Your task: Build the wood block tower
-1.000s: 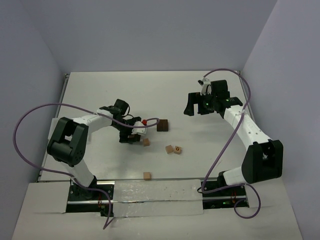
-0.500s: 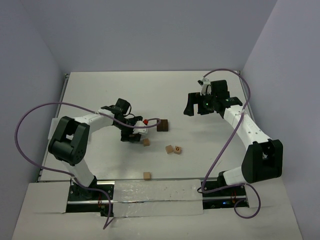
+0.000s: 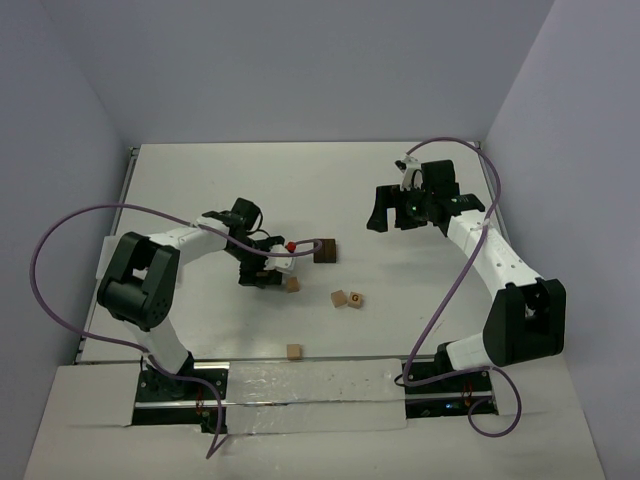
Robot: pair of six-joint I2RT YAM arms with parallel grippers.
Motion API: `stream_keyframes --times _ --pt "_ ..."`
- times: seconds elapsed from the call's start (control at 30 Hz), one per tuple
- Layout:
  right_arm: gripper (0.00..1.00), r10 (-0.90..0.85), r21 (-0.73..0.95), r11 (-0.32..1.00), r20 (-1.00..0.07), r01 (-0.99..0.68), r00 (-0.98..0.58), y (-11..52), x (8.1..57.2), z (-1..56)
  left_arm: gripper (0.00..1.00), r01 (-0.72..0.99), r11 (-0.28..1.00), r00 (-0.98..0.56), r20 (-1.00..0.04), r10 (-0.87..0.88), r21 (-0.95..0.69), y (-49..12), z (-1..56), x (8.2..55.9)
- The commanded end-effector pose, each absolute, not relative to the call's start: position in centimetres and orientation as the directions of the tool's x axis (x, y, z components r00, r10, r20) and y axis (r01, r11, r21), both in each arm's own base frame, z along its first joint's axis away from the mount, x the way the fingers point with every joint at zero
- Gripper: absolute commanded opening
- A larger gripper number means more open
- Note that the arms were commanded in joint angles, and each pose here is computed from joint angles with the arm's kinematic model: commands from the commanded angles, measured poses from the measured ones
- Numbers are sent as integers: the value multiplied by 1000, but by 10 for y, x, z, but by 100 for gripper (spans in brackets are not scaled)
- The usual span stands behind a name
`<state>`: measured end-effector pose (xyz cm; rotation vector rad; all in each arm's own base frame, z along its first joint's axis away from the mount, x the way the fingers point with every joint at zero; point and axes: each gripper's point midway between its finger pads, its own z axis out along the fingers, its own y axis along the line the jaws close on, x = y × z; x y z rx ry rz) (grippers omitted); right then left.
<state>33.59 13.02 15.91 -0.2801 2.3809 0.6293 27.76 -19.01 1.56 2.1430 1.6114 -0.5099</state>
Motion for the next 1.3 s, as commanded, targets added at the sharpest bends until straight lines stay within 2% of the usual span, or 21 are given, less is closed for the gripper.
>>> stream_keyframes --times 0.0,0.47,0.57,0.9,1.0,1.17,1.27 --pt "99 -40 365 856 -657 -365 -752 130 339 164 83 960 -264 272 -520 810 91 -189 20 278" --pt "99 -41 367 856 -655 -364 -755 130 339 163 84 970 -221 241 -488 839 99 -180 11 291" --pt "99 -40 367 856 -655 -364 -755 130 339 163 82 971 -217 236 -484 842 97 -179 10 292" --pt "98 -40 367 854 -658 -368 -752 131 338 164 68 973 -206 230 -472 851 102 -175 13 292" --pt "97 -40 365 855 -663 -369 -747 130 338 166 61 975 -195 220 -471 854 102 -174 16 291" --pt "96 -37 355 859 -674 -368 -738 129 339 168 42 985 -145 175 -502 847 98 -179 36 289" --pt "96 -38 349 861 -682 -370 -731 128 340 171 36 986 -126 163 -535 829 106 -183 54 284"
